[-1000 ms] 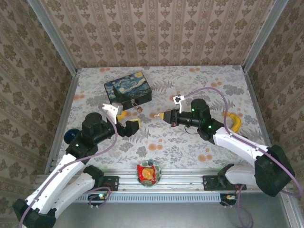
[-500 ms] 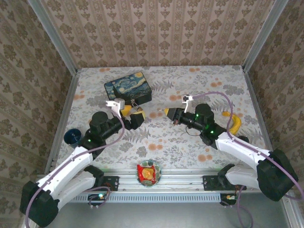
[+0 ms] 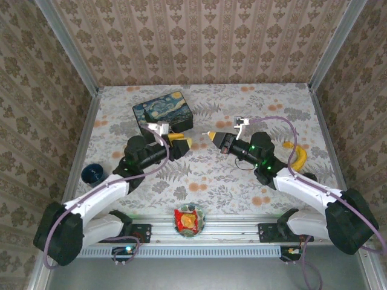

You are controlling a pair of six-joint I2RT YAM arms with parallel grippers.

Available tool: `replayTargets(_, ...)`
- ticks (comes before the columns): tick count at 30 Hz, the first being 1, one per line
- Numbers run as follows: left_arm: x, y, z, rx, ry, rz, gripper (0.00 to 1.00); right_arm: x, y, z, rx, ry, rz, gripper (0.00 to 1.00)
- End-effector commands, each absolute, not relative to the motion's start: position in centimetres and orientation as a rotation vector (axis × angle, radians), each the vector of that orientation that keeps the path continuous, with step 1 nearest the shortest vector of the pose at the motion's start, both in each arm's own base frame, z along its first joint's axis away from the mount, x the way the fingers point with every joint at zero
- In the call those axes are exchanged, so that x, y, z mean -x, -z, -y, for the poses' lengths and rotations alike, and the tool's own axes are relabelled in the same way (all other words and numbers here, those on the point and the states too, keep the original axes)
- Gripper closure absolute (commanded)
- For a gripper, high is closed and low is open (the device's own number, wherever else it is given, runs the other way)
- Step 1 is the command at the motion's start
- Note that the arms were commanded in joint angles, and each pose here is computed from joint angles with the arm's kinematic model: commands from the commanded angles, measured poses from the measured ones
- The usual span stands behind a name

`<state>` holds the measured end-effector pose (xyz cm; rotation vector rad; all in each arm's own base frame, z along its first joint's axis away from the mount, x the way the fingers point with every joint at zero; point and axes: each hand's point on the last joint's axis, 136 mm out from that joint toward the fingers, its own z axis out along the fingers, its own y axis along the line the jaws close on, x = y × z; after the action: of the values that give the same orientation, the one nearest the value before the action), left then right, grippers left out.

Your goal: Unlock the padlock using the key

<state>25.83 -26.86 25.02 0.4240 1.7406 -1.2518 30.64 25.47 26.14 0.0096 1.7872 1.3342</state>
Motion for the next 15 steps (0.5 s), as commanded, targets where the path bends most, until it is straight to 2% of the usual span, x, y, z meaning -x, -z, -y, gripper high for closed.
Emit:
replayTargets(1,-24.9,-29.0,28.6,-0.504,1.377,-1.596,0.42,-30.6,-27.6,-26.0,-0.009,-1.401,-1.731,1.00)
replayTargets(6,-24.9,-30.3,29.8,-0.531,1.470,-1.527,0.50,-30.6,-28.4,-26.6,-0.001,-1.461,-1.707,1.00)
replayTargets(10,-25.4,-30.8,30.4,-0.521,1.503,-1.511,0.53,-30.6,-28.8,-26.9,0.001,-1.493,-1.693,1.00)
replayTargets(15,-25.1,-30.8,30.8,-0.548,1.546,-1.502,0.63,-30.5,-29.3,-27.0,-0.001,-1.524,-1.674,1.00)
